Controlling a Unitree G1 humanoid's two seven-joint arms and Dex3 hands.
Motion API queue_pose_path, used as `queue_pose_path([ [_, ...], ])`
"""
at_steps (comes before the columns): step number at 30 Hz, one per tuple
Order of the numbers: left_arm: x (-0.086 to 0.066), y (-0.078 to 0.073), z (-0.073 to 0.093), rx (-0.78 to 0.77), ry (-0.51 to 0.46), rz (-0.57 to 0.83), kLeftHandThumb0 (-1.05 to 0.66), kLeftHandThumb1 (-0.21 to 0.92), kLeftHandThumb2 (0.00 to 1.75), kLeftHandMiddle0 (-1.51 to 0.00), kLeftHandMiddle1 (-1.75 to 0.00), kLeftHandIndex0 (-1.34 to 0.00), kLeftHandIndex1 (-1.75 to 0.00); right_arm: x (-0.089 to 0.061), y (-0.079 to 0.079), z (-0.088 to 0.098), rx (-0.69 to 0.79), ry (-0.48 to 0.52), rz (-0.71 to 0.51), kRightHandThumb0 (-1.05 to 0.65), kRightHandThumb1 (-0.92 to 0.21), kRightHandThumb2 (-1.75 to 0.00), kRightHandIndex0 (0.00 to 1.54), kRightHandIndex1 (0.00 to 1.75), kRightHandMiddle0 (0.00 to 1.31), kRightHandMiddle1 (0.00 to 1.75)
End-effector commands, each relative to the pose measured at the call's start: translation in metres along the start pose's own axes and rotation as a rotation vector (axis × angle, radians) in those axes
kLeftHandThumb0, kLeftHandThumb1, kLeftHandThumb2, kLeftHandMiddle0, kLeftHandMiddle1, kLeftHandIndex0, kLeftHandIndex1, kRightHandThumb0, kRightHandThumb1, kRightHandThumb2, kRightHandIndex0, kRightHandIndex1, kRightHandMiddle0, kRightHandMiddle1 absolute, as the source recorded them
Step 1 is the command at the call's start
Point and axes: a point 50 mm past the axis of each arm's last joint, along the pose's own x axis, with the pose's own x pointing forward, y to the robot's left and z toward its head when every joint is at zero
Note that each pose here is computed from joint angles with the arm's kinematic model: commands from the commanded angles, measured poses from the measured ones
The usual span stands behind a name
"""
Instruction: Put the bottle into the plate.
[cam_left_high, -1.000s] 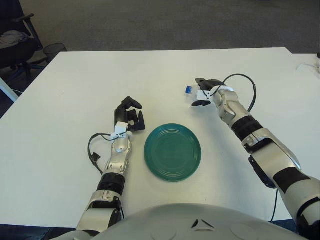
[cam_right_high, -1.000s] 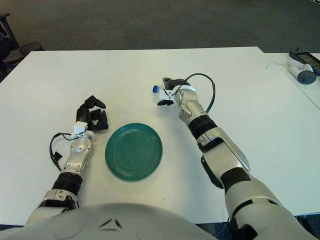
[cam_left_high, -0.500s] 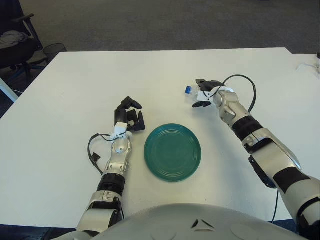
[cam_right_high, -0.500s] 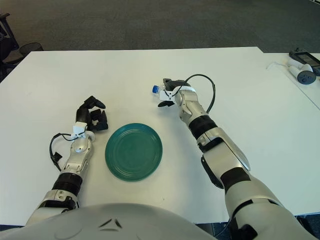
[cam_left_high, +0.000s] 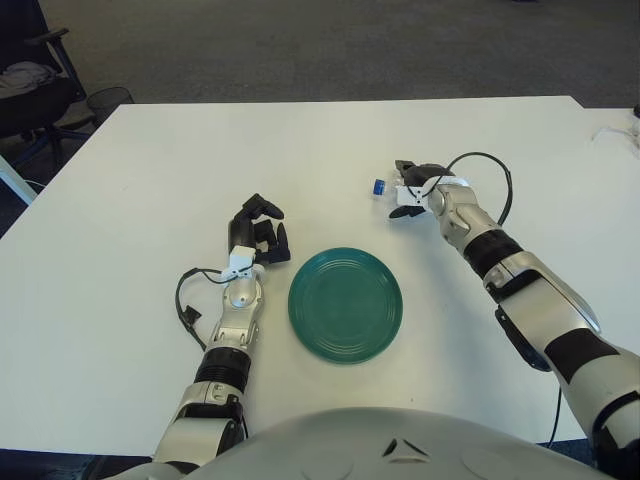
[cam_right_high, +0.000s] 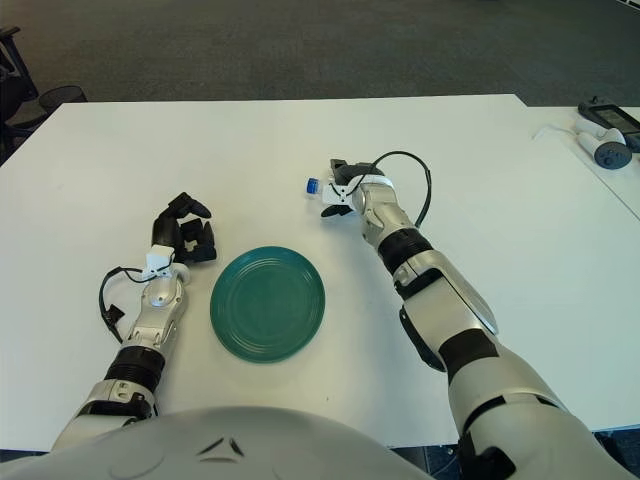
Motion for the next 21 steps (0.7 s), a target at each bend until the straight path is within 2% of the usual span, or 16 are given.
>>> queue_pose_path([
  [1, -0.011, 0.002, -0.019, 0.049, 0.1, -0.008, -0.58, 0.07, 1.62, -1.31, -1.75, -0.81, -1.75, 0.001, 0.017, -0.003, -0.026, 0.017, 0.091, -1.05, -0.92, -0.2, 0.0, 0.0, 0.0, 0.0],
  [13, -0.012, 0.003, -0.019, 0.045, 0.112, -0.008, -0.58, 0.07, 1.62, -1.31, -1.75, -0.82, -1.75, 0.0, 0.027, -0.006, -0.136, 0.032, 0.225, -1.03, -0.92, -0.19, 0.0, 0.0, 0.01, 0.01],
  [21, -0.011, 0.005, -0.019, 0.043, 0.117, -0.008, -0.58, 0.07, 1.62, -1.31, -1.75, -0.82, -1.75, 0.0, 0.03, -0.003, -0.169, 0.026, 0.267, -1.0, -0.92, -0.22, 0.0, 0.0, 0.03, 0.03],
])
